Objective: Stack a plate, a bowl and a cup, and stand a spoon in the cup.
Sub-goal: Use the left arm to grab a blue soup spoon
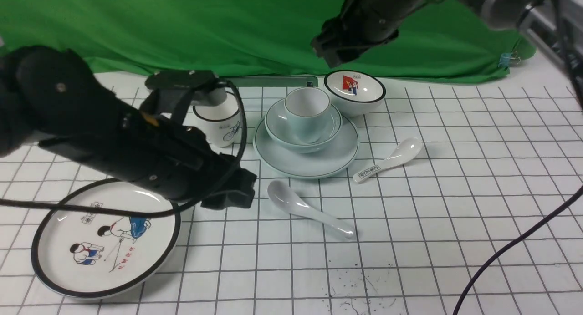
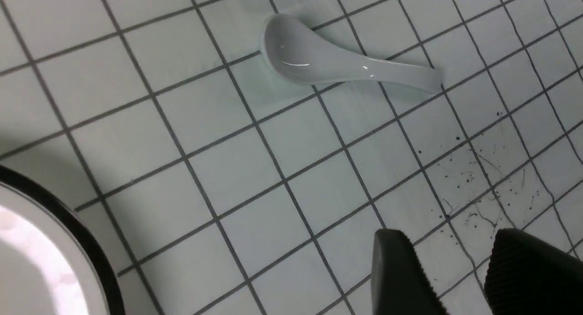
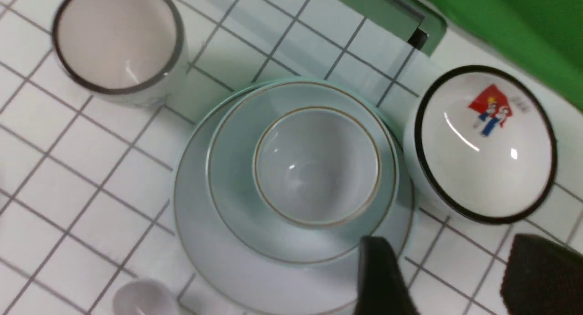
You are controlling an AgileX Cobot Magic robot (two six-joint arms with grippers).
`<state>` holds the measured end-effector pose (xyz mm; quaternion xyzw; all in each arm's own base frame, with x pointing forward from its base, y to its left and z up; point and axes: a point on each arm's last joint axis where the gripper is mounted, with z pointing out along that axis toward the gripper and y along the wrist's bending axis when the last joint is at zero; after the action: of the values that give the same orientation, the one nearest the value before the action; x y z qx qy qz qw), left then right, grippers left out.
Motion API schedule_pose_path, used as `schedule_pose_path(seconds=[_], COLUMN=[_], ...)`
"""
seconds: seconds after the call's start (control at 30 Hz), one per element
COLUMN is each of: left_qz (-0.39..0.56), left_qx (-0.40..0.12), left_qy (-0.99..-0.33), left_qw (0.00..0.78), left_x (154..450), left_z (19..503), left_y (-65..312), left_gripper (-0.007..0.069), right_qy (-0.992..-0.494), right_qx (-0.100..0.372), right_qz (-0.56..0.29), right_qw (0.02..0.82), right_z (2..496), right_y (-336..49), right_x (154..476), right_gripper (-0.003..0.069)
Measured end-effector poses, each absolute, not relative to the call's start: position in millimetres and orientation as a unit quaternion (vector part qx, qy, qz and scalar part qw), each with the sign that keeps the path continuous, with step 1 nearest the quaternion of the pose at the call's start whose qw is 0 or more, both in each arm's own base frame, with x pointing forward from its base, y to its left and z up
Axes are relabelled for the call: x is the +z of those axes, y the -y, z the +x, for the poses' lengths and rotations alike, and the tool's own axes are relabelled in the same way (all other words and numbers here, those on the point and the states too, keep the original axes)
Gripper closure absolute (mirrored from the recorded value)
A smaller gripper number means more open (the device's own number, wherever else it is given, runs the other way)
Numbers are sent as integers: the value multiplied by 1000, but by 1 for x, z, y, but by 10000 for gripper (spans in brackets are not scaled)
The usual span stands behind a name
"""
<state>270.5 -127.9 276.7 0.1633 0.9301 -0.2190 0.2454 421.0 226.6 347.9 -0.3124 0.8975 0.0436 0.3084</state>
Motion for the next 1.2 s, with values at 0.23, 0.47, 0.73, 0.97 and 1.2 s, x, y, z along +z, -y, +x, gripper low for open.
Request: schedule_pose_path(seconds=[0.23,0.47,0.73,0.97,1.2], left_qz=[250,246,273,289,308], left_qx=[-187,-173,-178,-138,-99], left_qy=[-925,-936,-912,-920,-934], left_qw=[215,183,247,226,150], left_x=[249,239,209,169,162], left_z=[292,322,352,366,359], left_y=[176,217,272,278,265], left_gripper=[379,347,387,499,572], right_qy=[-904,-910,-905,-893,-887], right_qx=[15,3,2,12,18], right_qz=[-318,-317,-319,-310,-310], right_qw=[285,266,282,325,343], right_z=[396,358,291,249,240], right_y=[-208,-183,-146,-124,-121], right_x=[374,389,378,352,329], right_gripper=[526,517,490,485,485])
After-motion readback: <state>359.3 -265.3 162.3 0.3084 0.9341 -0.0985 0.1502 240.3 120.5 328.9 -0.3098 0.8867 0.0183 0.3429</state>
